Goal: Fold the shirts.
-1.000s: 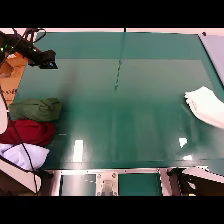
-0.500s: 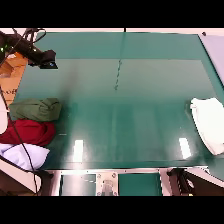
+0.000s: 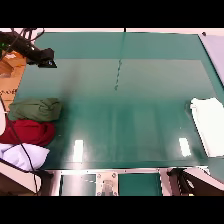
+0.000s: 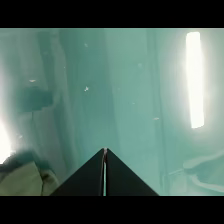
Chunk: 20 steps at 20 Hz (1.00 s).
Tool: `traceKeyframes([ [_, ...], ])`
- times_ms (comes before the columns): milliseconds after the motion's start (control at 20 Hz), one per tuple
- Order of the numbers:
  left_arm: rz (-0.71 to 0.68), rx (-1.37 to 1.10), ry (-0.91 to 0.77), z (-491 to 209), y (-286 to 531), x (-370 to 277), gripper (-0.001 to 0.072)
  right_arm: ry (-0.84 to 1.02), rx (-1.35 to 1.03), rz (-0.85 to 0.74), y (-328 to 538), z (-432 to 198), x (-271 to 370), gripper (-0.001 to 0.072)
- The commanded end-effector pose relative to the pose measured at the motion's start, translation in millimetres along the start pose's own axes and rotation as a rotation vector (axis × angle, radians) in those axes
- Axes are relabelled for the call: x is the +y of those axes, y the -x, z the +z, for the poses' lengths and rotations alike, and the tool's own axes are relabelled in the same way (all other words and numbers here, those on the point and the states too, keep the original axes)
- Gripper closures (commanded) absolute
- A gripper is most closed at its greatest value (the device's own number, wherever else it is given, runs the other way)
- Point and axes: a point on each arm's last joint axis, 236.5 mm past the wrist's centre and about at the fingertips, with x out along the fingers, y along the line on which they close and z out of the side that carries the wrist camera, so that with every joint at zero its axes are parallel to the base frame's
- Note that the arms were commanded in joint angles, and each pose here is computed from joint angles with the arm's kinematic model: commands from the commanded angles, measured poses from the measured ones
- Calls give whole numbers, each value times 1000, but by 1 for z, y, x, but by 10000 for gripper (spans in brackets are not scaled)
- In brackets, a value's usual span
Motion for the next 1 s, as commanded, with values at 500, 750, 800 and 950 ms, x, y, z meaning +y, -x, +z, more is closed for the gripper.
traceKeyframes([
  [500,53,197,28,-185,-19,-81,687,1086,235,360,17,-249,254,695],
  [750,57,233,32,-214,-33,-87,686,1222,279,384,19,-295,261,694],
  [800,57,234,32,-214,-32,-87,685,1231,283,388,20,-299,261,694],
  [950,56,233,29,-214,-33,-87,685,1240,287,391,21,-303,261,694],
])
